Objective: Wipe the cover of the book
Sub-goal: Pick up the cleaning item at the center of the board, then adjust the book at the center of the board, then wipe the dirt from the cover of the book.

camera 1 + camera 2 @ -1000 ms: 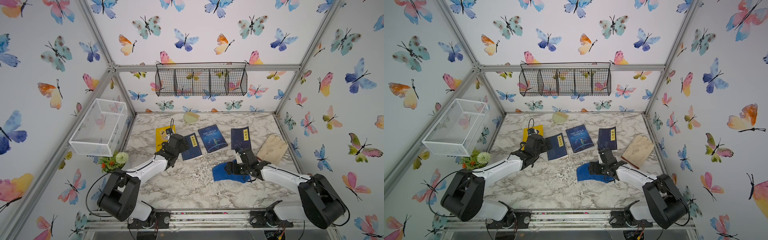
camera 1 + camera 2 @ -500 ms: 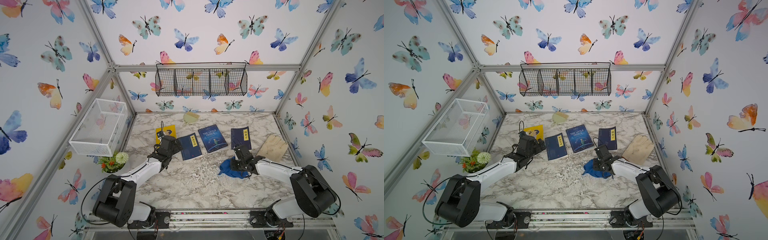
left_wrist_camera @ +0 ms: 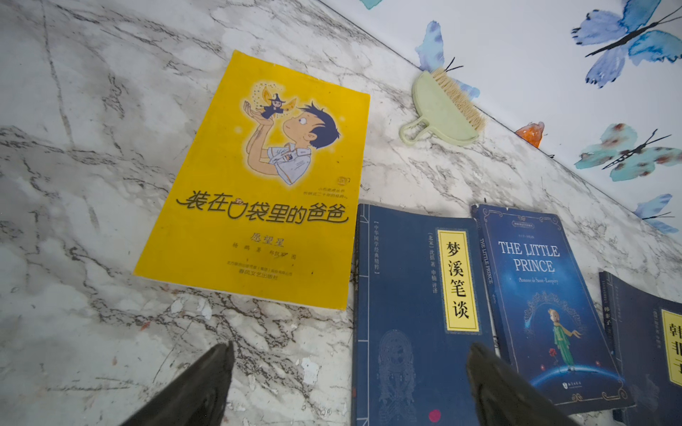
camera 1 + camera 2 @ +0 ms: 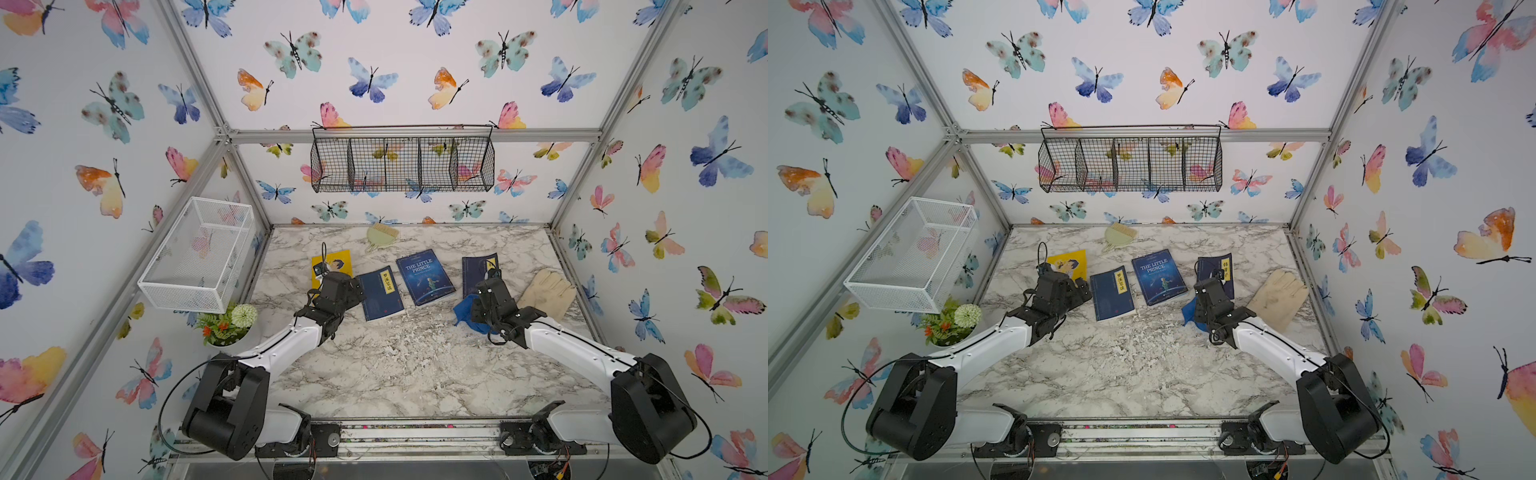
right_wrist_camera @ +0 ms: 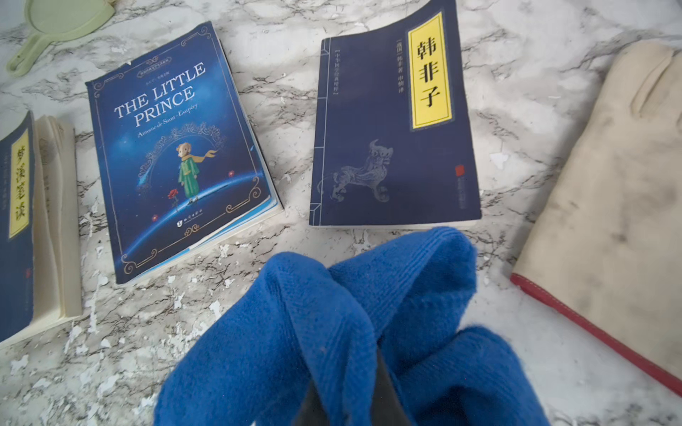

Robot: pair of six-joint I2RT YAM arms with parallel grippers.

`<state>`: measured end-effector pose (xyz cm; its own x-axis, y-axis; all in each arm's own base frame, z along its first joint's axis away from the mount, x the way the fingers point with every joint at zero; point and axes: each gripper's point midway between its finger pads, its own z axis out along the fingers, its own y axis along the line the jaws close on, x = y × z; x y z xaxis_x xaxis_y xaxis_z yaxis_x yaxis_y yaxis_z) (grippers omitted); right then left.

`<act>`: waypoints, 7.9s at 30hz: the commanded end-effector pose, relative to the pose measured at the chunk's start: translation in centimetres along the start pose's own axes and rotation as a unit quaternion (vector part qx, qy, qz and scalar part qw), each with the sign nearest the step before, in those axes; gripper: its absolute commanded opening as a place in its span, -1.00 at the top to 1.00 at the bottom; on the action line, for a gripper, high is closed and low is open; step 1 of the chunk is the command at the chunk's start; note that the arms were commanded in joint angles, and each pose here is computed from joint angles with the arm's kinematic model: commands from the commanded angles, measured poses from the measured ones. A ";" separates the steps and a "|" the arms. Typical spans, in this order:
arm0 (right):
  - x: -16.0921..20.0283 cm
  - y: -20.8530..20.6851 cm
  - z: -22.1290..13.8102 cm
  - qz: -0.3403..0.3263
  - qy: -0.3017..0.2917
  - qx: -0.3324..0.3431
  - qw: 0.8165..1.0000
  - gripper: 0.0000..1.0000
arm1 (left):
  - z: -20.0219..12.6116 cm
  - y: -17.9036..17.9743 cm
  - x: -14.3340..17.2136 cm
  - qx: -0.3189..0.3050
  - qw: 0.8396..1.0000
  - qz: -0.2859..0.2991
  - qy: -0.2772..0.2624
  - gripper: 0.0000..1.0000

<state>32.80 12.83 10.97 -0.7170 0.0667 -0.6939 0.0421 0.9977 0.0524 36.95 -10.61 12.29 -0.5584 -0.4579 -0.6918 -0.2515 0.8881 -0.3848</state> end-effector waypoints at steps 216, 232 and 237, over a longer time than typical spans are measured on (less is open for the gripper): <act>-1.7 -5.9 16.9 0.240 0.140 -0.028 0.960 0.92 | 7.4 -27.7 26.7 0.255 0.898 0.236 0.269 0.32; -1.4 -5.4 18.7 0.242 0.164 -0.031 0.956 0.92 | 7.2 -30.3 22.6 0.260 0.908 0.246 0.219 0.25; 0.0 -5.7 16.2 0.238 0.160 -0.036 0.957 0.92 | 8.0 -31.1 20.4 0.259 0.917 0.229 0.198 0.15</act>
<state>48.86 8.00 3.35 -0.7276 0.5184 -0.4493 0.3045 0.8310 0.4656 38.00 -48.82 4.94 -0.7884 0.1200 -0.6033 0.4564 0.7717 -0.4429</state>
